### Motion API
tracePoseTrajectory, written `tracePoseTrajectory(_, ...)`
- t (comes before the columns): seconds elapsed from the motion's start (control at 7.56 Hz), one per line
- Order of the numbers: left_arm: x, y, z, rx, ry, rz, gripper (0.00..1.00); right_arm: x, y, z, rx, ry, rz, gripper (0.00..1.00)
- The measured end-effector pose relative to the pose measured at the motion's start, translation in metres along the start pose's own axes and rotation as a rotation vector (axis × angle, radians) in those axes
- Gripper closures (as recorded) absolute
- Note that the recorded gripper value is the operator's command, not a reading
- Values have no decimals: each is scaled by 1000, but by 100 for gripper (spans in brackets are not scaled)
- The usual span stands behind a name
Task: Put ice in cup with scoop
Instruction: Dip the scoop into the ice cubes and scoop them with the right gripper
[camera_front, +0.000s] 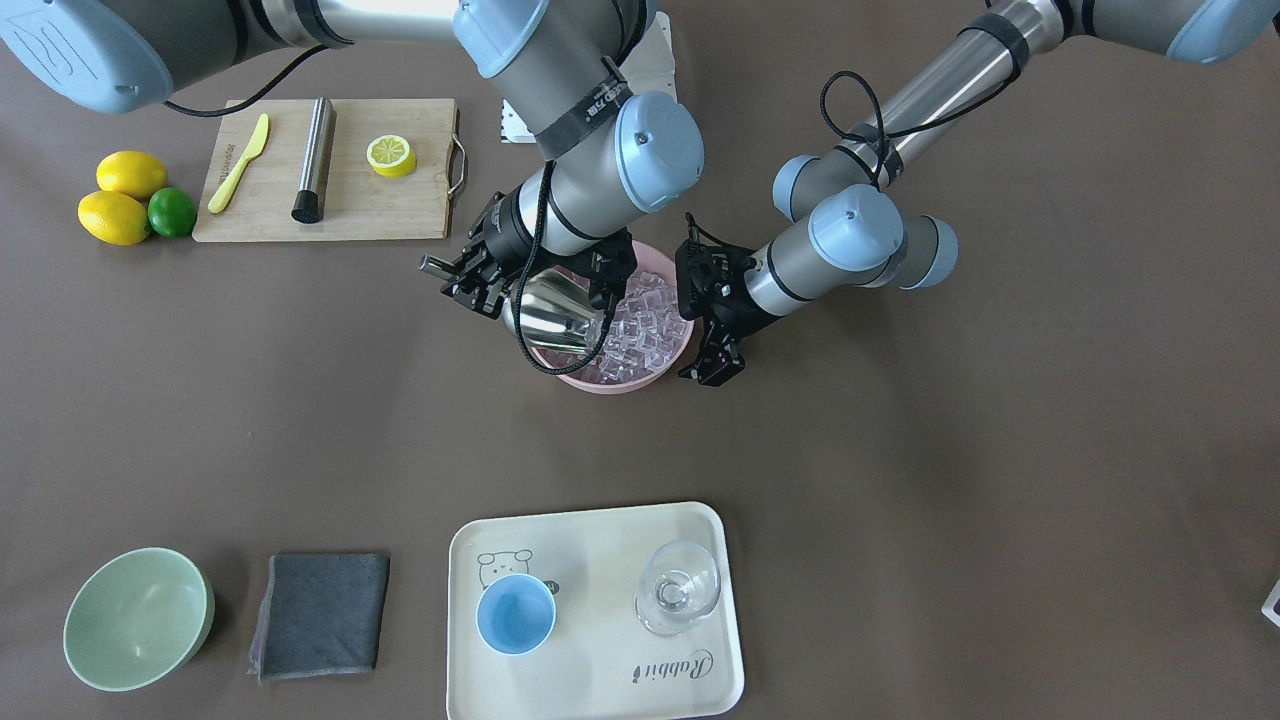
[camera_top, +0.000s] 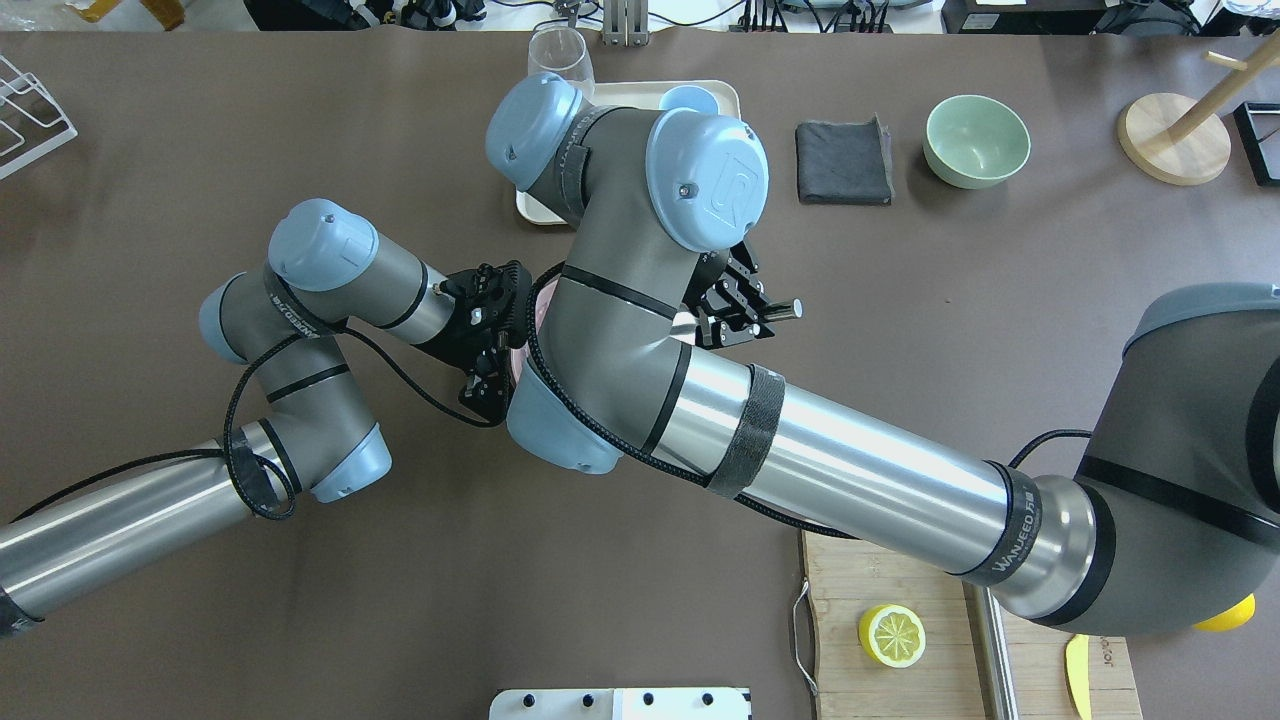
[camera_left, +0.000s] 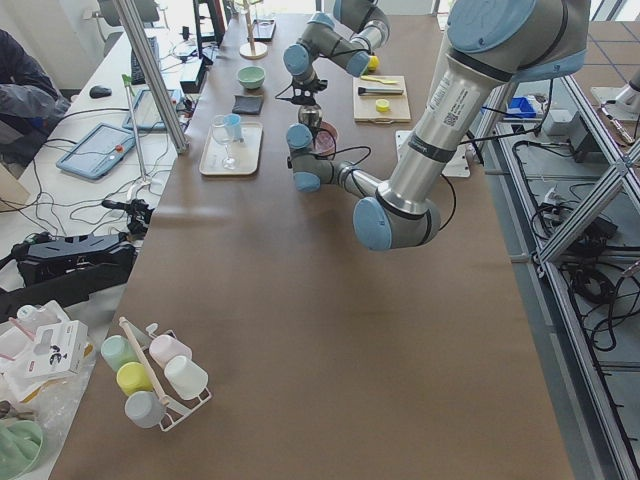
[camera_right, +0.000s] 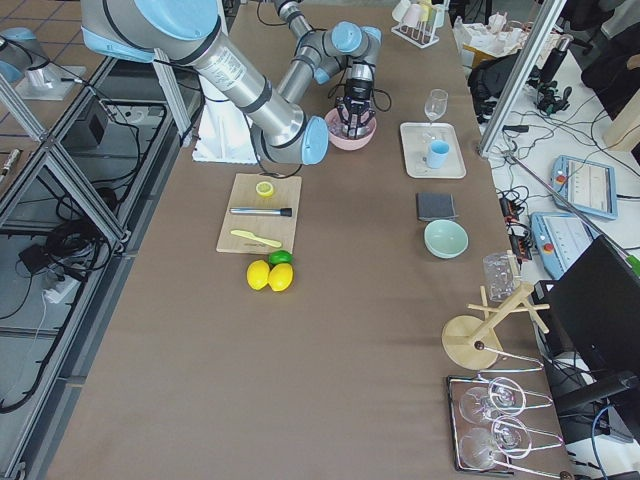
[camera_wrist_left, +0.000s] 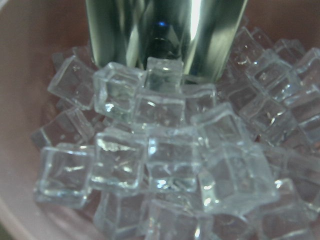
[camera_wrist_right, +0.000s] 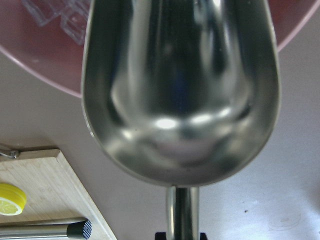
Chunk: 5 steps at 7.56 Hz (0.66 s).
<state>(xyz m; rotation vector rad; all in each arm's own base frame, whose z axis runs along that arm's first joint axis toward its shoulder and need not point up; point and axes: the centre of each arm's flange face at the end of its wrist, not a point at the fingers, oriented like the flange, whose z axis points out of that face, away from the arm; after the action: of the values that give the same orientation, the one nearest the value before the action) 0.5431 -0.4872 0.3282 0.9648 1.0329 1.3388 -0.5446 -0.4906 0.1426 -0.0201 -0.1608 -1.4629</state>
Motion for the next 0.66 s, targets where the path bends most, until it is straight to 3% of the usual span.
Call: tracePoseTrajectory(0.66, 0, 1, 0, -1, 0, -1, 3, -9, -21, 8, 86, 27, 80, 100)
